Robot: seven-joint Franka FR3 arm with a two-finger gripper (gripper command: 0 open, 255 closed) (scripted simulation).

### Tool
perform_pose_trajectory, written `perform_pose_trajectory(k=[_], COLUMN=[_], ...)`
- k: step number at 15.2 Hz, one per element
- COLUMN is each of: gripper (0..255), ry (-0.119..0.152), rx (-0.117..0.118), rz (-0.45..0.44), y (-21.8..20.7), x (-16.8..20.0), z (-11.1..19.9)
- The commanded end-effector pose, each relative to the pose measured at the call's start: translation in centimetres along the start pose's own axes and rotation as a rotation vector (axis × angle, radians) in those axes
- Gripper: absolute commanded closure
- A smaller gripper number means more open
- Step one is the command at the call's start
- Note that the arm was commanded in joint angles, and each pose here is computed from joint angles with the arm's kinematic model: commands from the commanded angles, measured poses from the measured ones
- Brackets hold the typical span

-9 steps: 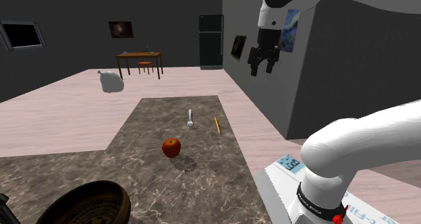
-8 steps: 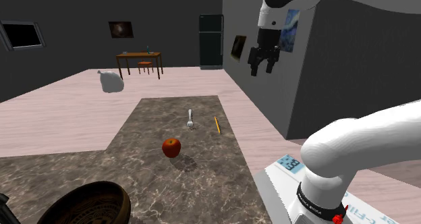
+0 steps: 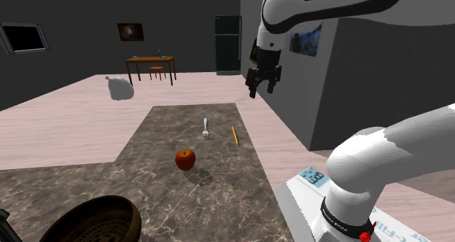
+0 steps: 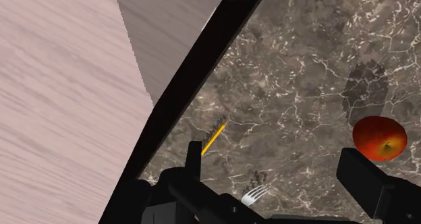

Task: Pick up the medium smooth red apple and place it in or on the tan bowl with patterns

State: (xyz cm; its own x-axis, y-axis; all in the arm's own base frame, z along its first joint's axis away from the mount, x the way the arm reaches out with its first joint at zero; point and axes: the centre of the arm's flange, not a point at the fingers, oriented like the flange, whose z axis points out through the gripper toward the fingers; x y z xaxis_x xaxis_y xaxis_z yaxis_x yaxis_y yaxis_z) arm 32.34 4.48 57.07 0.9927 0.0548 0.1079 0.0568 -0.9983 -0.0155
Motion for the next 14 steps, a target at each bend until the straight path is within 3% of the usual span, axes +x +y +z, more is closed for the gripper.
perform_pose_trajectory(k=[1,14], gripper=[0,0], ry=[0.014,0.087], rx=[0.000,-0.002], rz=[-0.002,-0.020], y=[-2.0,-14.8], x=[0.3,4.5], z=[1.6,11.8])
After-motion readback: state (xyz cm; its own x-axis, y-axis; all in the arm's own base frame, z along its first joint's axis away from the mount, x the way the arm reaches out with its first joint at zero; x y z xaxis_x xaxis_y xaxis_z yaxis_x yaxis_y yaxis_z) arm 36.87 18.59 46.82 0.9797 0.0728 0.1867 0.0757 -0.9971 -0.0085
